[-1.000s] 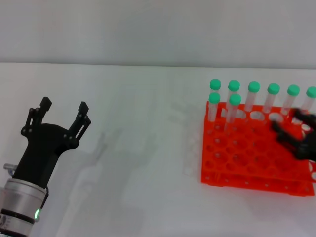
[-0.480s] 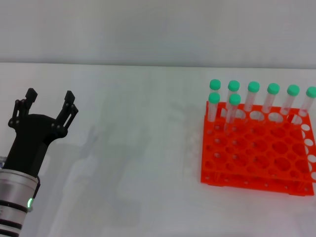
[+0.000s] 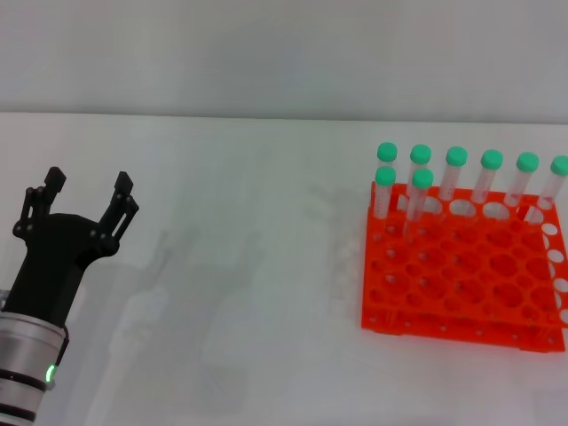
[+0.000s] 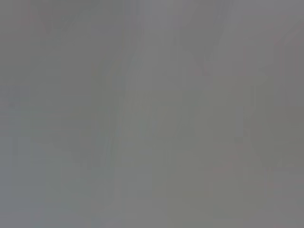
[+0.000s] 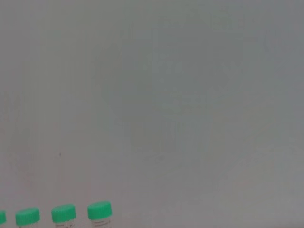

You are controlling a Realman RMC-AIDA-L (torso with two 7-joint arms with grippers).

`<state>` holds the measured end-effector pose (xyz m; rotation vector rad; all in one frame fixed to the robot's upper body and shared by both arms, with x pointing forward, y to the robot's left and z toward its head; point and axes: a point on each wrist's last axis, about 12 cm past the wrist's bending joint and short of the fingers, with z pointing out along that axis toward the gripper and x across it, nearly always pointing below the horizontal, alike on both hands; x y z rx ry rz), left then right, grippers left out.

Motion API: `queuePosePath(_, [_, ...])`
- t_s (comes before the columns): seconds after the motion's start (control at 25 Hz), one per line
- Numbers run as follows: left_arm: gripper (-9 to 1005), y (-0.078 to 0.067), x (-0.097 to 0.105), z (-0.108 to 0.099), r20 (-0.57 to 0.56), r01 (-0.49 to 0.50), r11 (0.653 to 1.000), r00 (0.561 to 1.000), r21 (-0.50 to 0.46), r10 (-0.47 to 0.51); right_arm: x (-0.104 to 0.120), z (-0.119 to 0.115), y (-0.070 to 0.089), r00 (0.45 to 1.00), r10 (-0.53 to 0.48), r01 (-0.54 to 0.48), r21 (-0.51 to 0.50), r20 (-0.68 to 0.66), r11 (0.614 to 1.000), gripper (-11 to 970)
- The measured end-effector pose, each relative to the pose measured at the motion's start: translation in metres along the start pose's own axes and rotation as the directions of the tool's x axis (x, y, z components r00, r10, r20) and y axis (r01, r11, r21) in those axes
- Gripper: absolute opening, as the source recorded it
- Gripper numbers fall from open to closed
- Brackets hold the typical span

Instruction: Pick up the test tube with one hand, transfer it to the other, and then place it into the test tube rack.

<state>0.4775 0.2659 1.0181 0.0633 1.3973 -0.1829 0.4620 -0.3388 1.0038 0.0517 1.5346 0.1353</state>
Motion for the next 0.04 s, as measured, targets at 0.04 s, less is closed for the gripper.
queuePosePath(0.04, [879,0.0003,0.0002,-0.0006,-0.001,0.003,1.0,1.0,-0.001,-0.003,0.0004,-0.0006,0.0007,1.0,-0.009,0.009,0.007,0.002,1.0,878])
